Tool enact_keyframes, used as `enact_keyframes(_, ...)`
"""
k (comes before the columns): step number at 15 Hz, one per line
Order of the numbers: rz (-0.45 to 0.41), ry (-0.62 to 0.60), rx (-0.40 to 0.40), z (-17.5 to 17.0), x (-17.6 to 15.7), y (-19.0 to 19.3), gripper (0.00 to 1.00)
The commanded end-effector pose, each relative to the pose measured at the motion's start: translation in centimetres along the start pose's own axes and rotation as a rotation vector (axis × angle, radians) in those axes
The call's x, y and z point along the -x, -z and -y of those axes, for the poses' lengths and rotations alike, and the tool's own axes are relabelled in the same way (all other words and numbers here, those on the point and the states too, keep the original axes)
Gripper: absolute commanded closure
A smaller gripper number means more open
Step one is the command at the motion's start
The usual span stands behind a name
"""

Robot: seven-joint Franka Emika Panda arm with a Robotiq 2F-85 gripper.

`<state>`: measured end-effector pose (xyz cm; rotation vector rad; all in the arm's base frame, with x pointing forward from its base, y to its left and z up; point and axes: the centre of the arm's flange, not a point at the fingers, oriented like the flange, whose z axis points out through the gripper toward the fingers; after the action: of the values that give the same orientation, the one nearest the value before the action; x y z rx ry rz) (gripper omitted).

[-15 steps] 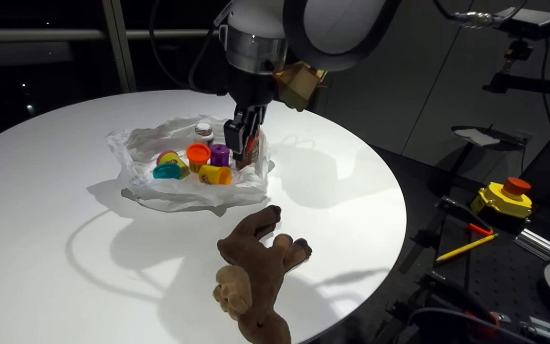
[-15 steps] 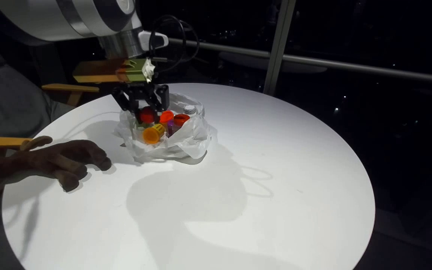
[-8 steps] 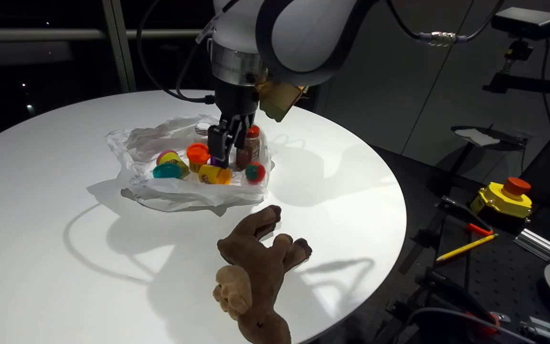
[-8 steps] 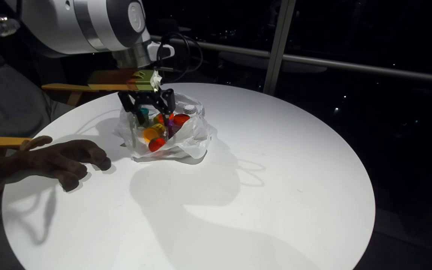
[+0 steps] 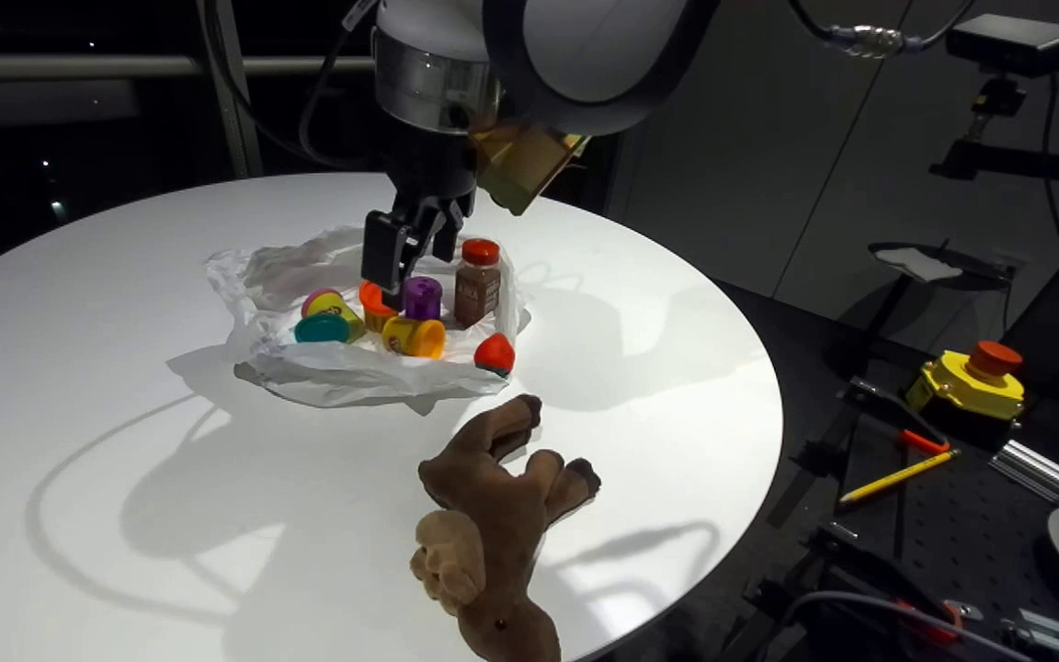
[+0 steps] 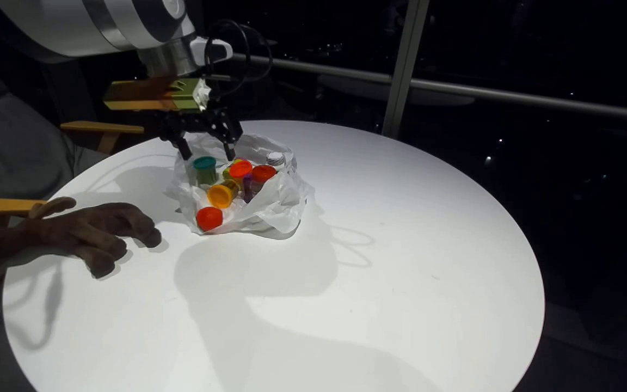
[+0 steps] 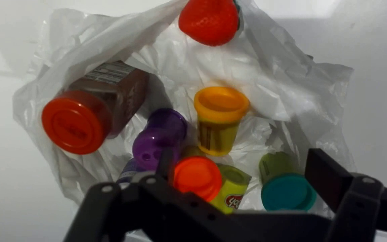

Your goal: Put the objects on the table in the plastic

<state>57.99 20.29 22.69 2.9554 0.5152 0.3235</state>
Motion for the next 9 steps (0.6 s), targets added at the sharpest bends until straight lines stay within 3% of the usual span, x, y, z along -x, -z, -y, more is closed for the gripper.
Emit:
enact_keyframes(1,0.059,-0.048,0.027,1.4,1.9,3.7,0.00)
enact_keyframes(7,0.197,-0.103,0.011,0.0,5.4,3.3,0.00)
enact_keyframes(9,0.199,-0.110,-0.022,-0.8,6.2,2.1,0.00)
